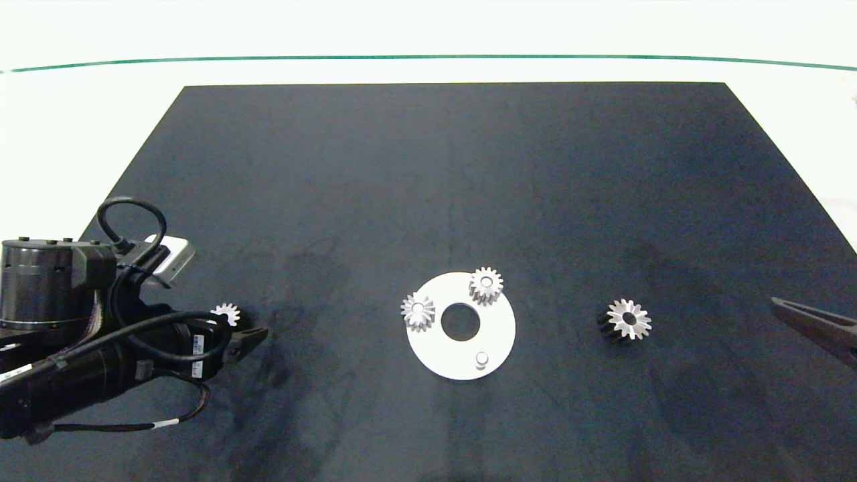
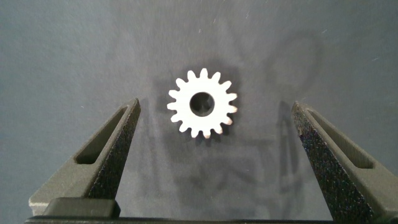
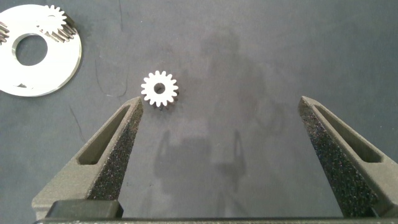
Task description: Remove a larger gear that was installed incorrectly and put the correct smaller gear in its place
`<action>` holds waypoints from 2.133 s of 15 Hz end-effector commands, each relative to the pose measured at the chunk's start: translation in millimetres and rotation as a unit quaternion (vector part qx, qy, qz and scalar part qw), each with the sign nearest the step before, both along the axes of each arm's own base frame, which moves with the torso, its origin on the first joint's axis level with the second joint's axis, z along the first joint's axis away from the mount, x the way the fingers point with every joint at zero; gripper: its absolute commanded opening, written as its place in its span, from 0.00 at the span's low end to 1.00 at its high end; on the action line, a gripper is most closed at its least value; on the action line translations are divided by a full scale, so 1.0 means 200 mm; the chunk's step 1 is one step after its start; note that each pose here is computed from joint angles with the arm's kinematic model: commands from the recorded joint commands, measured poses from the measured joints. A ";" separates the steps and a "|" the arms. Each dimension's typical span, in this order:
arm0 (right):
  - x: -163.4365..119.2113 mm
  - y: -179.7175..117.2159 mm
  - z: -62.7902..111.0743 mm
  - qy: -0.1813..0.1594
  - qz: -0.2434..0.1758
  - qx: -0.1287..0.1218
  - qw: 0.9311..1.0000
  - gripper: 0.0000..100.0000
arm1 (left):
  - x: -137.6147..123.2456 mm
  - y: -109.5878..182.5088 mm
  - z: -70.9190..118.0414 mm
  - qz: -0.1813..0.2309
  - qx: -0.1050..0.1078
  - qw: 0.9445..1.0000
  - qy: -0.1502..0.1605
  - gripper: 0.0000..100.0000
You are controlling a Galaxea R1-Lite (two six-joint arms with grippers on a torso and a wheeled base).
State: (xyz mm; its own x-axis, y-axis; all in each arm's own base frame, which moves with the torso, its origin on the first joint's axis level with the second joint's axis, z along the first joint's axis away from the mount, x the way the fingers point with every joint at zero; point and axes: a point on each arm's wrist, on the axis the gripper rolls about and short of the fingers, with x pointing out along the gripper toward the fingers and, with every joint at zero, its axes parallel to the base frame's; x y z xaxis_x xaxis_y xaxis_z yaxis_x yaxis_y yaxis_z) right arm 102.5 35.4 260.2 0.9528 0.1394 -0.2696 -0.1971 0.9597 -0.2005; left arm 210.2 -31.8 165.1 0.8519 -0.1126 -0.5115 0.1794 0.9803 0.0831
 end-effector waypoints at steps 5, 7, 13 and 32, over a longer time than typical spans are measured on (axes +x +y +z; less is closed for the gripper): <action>0.00 0.00 -0.01 0.005 -0.001 0.000 1.000 1.00 | 0.03 0.00 -0.02 0.000 0.001 1.000 0.010 1.00; 0.00 0.00 -0.01 0.005 -0.001 0.002 1.000 1.00 | 0.04 -0.01 -0.02 0.000 0.001 1.000 0.011 1.00; 0.00 0.00 -0.01 0.004 -0.001 0.002 1.000 1.00 | 0.05 -0.01 -0.03 0.002 -0.002 1.000 0.006 0.90; 0.00 0.00 -0.03 0.011 0.002 0.003 1.000 1.00 | 0.07 -0.02 -0.05 0.001 -0.004 1.000 0.014 0.51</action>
